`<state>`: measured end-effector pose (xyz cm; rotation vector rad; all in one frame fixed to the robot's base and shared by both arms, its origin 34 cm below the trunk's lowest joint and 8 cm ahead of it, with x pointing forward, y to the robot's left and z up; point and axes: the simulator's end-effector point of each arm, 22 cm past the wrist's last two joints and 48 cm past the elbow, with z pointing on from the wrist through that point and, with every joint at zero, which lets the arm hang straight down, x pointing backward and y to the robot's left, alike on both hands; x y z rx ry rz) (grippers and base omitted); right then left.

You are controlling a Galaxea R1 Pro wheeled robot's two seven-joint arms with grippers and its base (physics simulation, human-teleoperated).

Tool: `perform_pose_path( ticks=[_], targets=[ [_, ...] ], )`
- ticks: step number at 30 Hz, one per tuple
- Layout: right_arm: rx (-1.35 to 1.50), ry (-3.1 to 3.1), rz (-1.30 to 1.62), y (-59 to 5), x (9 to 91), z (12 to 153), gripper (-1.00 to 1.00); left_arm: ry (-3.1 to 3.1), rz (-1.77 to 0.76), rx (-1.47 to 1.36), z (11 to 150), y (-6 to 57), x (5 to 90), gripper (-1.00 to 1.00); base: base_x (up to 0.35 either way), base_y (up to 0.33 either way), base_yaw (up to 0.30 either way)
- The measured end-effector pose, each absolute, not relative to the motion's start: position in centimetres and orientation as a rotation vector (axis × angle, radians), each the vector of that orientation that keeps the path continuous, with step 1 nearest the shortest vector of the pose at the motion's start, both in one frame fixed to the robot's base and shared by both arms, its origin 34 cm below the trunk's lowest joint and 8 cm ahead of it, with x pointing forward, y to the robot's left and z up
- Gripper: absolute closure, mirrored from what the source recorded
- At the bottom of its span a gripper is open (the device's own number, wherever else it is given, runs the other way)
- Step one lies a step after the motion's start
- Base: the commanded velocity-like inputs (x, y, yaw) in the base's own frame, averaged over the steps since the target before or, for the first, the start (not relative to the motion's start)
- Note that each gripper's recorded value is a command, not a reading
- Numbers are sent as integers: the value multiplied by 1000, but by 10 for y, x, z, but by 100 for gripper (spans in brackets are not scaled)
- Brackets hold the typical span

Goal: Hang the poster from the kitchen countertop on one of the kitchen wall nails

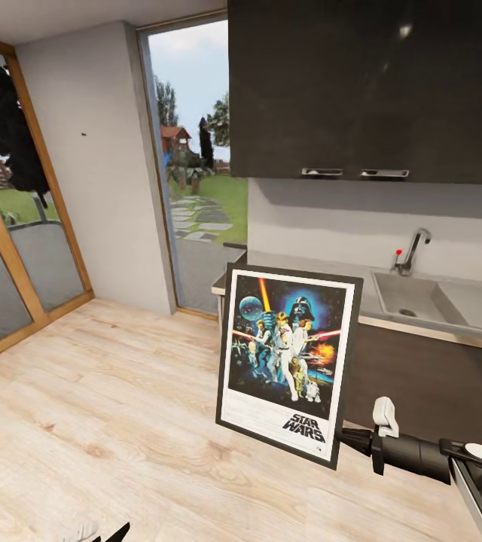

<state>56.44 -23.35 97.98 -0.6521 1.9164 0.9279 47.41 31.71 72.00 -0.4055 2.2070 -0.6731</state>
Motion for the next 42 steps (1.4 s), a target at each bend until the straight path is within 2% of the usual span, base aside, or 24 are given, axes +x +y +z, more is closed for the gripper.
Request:
perform_pose_path(
  ticks=[42],
  targets=[
    [-654, 1918, 930, -233, 550, 1007, 100, 2210, -673, -407, 747, 317, 460, -100, 0, 0, 0]
  ],
)
